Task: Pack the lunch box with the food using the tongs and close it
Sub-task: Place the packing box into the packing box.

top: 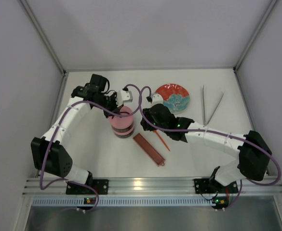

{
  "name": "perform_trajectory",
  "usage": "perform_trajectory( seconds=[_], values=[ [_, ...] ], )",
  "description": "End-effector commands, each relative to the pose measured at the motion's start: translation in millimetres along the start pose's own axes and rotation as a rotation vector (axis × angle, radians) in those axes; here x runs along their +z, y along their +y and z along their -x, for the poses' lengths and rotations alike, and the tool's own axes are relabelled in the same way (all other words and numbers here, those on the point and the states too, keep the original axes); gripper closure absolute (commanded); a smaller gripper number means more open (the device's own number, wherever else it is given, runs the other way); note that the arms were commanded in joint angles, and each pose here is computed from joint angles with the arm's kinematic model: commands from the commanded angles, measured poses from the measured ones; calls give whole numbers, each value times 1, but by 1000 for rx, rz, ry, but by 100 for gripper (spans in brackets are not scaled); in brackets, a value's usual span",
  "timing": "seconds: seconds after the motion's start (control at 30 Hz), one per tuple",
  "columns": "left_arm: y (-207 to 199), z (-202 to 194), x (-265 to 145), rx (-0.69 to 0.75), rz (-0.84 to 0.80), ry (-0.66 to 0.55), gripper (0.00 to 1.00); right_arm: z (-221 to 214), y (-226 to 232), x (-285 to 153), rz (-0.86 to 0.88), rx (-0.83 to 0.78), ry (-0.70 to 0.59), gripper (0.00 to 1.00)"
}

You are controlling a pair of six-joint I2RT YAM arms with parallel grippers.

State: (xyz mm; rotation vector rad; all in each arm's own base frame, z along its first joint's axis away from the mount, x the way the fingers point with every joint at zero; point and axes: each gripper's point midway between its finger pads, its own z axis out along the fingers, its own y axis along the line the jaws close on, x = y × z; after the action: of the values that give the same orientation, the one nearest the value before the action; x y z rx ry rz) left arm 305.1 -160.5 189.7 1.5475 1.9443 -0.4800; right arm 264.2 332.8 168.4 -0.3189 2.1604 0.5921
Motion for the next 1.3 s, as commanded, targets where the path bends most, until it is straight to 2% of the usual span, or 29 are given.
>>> perform_trajectory(
  seconds=[0.0, 0.43, 1.0, 1.07, 1.27],
  values=[
    [4, 15, 0, 44, -16, -75, 100, 27, 13, 1, 38, 20, -53, 63],
    [-3, 8, 0, 21, -106, -59, 100, 34, 22, 10, 47, -1, -41, 62],
    [-12, -1, 4, 26, -160, -35, 91, 33, 21, 15, 48, -3, -32, 61],
    [-13, -3, 3, 30, -164, -29, 89, 32, 21, 15, 47, -5, -31, 61],
    [-17, -4, 1, 35, -168, -23, 64, 30, 21, 15, 47, -5, -25, 60]
  ],
)
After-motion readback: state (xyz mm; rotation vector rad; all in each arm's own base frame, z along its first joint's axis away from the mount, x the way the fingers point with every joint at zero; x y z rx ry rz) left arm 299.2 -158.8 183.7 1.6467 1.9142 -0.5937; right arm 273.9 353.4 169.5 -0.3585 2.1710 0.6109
